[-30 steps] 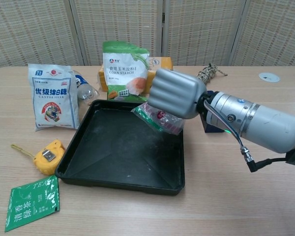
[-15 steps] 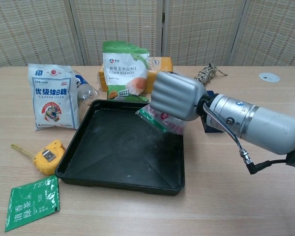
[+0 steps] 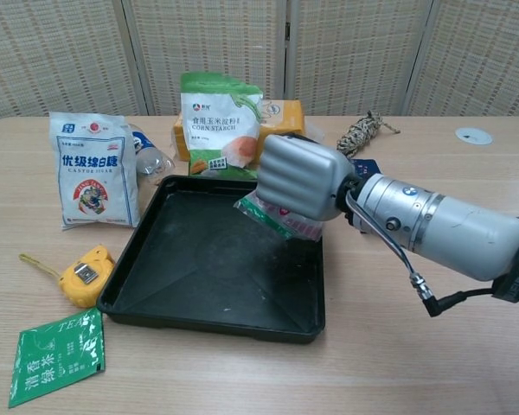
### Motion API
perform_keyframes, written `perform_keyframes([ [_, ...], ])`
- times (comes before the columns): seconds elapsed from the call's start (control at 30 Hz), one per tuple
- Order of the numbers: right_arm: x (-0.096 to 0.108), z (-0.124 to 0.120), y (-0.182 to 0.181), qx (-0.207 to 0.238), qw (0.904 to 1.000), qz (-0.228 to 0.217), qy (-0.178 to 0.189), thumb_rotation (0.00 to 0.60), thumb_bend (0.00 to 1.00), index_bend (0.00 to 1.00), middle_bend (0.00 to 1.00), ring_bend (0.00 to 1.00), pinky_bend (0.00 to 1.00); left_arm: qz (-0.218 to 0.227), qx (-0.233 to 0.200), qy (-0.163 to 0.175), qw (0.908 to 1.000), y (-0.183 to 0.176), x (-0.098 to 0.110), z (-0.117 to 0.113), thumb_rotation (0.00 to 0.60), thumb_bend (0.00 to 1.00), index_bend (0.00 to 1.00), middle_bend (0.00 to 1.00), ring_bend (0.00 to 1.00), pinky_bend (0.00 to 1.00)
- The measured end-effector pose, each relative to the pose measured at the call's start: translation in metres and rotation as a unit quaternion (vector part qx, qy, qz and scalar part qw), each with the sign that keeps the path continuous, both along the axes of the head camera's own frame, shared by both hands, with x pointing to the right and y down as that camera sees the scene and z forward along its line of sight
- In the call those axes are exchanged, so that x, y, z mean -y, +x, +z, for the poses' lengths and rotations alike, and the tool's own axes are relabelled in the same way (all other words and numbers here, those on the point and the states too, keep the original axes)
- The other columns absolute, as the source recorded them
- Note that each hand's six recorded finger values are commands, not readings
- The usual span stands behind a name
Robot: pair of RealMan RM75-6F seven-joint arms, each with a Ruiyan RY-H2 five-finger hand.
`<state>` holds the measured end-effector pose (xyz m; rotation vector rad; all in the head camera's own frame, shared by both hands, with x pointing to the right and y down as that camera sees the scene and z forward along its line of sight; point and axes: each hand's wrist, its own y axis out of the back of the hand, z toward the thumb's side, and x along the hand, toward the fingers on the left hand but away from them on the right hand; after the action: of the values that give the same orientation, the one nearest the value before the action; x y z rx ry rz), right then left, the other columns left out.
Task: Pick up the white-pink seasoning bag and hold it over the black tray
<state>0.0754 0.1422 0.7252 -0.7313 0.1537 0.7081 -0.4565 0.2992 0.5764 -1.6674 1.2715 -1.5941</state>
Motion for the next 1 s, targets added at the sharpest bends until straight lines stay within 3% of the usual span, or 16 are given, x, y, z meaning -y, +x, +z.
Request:
perform_keyframes([
  [0.4,-0.003,0.003,-0.004,-0.016,0.9994,0.012,0.028,0.6,0.37,0.66,0.56,1.0,0.88,-0.001,0.0,-0.001,1.0,-0.001,-0.001,0.001,0.6,0.35,0.13,0.22,0.19,0.07],
  [0.53,-0.003,0.003,-0.004,-0.013,0.9993,0.025,0.022,0.6,0.37,0.66,0.56,1.0,0.88,-0.001,0.0,0.0,1.0,-0.001,-0.001,0.001,0.6,0.35,0.13,0.22,0.19,0.07],
  [0.83,-0.001,0.004,0.001,0.036,0.9956,0.077,-0.039,0.6,0.37,0.67,0.56,1.0,0.88,-0.001,0.0,0.0,1.0,-0.001,-0.001,0.001,0.6,0.35,0.12,0.22,0.19,0.07],
  [1.0,0.003,0.001,0.009,0.088,0.9853,0.12,-0.084,0.6,0.37,0.68,0.57,1.0,0.88,0.001,0.001,0.0,1.0,0.0,0.0,0.0,0.6,0.35,0.12,0.22,0.19,0.07],
])
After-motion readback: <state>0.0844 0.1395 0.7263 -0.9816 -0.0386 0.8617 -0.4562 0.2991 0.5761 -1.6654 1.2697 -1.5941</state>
